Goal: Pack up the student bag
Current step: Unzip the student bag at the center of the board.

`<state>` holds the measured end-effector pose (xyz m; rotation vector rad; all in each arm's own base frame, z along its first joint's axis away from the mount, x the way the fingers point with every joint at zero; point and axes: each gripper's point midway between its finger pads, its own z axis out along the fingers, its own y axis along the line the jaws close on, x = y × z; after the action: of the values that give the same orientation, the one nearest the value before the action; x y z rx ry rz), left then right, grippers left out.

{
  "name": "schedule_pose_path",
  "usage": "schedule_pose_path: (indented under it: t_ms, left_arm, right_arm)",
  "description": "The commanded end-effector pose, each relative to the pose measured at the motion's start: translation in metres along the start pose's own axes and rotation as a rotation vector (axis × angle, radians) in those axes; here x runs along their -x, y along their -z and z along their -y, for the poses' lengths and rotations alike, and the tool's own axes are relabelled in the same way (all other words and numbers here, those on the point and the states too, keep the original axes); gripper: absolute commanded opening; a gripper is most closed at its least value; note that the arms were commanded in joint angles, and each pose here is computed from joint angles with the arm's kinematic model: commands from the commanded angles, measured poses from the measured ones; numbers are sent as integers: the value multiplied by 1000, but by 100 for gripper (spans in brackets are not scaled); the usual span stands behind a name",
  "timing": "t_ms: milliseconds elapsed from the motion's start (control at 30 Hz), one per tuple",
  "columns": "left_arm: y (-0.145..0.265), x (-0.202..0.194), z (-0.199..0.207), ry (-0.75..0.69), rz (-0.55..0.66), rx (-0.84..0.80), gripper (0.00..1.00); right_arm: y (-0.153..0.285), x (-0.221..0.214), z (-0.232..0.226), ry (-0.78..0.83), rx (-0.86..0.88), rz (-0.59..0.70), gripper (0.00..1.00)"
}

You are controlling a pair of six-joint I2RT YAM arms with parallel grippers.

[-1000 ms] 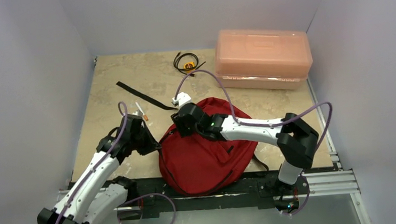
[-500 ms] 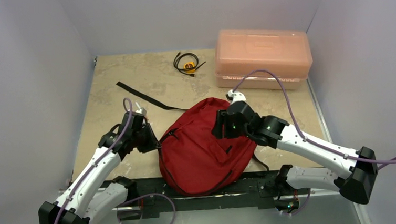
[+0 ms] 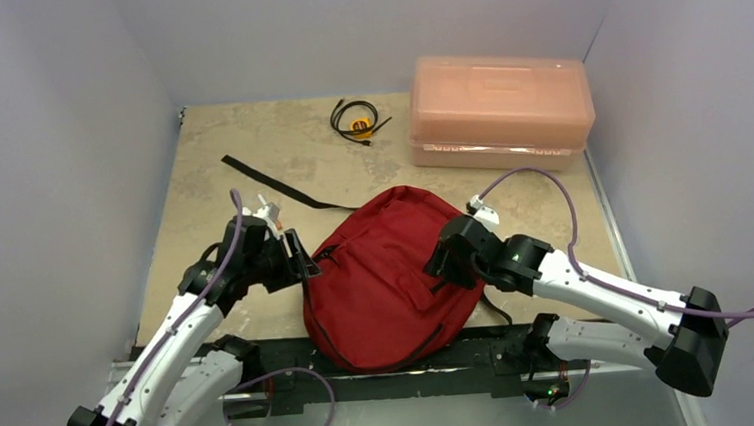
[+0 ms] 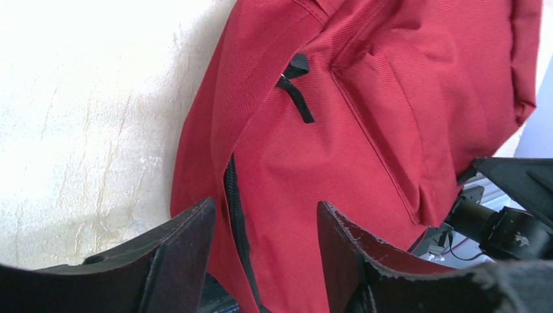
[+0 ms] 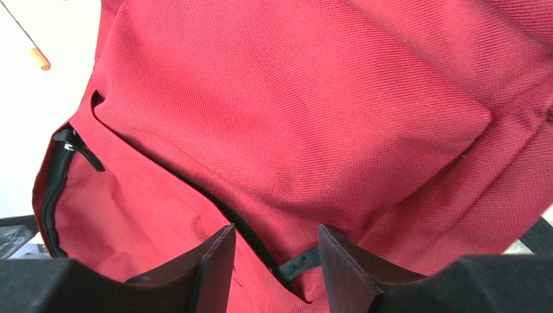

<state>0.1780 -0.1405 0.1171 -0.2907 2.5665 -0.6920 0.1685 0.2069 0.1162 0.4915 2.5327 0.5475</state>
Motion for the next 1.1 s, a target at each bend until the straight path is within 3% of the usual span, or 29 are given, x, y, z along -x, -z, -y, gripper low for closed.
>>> schedule_pose_path:
  t_ms: [0,200,400,567,767,1067]
  left_arm:
    - [27,10,21,-64,57,-84,59]
    - [66,18,45,-112,108,-169,66]
    - [89,28,81,-136,140,-323,68]
    - [69,9,117,-118,52,-473,69]
    - [34,-32,149,-186,-45,-479,69]
    - [-21,-60,150,-206,-122,-426,63]
  right_arm:
    - [10,11,13,-16,-44,61,56]
    - [22,15,34,41,-106,78,57]
    - [17,-1,11,11,-7,5,50]
    - [12,-5,3,-1,3,-9,46]
    - [16,-16,1,-36,7,-35,46]
    - [24,-29,1,-69,-19,-30,48]
